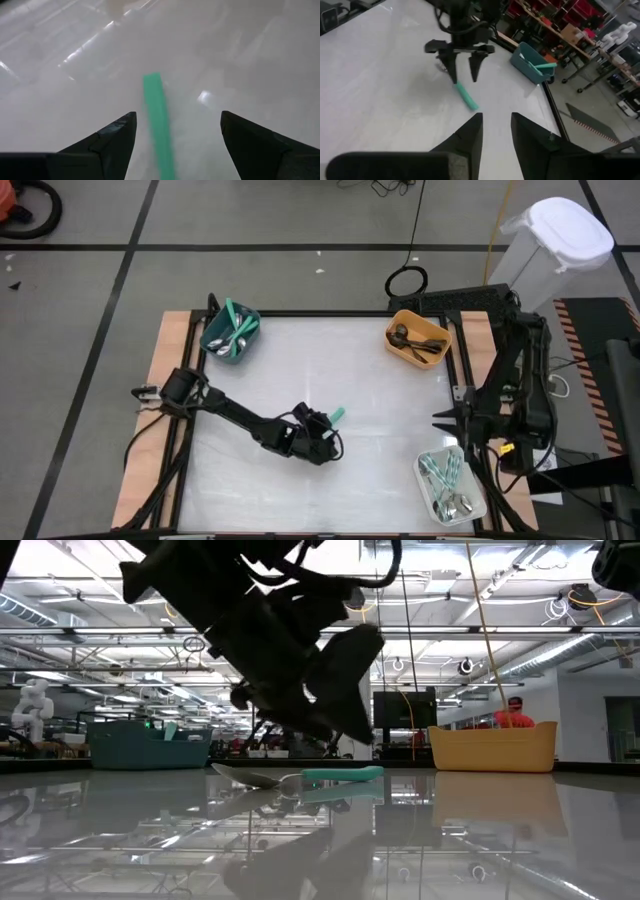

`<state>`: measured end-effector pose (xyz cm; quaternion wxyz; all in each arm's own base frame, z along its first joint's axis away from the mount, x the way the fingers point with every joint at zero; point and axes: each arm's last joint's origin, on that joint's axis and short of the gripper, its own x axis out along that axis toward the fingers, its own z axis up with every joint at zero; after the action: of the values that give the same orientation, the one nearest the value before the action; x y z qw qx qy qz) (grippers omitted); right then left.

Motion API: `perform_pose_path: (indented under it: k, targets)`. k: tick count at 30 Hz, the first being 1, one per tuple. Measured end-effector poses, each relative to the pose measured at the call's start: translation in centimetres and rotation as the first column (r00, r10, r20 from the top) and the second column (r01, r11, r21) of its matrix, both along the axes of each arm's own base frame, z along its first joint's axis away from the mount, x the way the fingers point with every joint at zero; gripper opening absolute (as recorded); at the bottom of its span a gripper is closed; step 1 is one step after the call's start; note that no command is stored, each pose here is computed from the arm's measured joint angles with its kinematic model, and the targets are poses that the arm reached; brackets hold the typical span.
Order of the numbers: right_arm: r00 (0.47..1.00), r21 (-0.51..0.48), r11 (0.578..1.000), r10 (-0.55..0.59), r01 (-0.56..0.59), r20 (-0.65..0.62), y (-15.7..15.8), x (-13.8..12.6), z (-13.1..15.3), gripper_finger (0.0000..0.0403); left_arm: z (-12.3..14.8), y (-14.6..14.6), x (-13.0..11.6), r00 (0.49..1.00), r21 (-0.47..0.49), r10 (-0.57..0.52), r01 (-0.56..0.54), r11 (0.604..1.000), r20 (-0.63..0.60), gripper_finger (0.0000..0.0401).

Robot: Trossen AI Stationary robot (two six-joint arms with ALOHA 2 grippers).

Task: Sort silverware by color (type)
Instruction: Put the green spoon into the blue bin

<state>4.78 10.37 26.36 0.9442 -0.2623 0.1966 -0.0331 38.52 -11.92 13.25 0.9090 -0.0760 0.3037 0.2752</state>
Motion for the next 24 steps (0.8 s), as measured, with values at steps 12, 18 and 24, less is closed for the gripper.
perform_pose_path:
  k: [12,18,24]
  targets:
    - [0.999,0.046,0.999,-0.02,0.019,0.033,-1.2,0.2,0.7,0.0095,-2.9,0.3,-0.2,0.995,-0.03,0.037,-0.04,0.999,-0.096,0.0256]
    - [0.999,0.046,0.999,-0.02,0.019,0.034,-1.2,0.2,0.7,0.0095,-3.6,0.5,-0.4,0.989,-0.029,0.065,-0.07,0.997,-0.133,0.0185]
    - [0.999,0.046,0.999,-0.02,0.019,0.033,-1.2,0.2,0.8,0.0095,-3.7,0.6,-0.5,0.987,-0.022,0.064,-0.068,0.997,-0.148,0.0075]
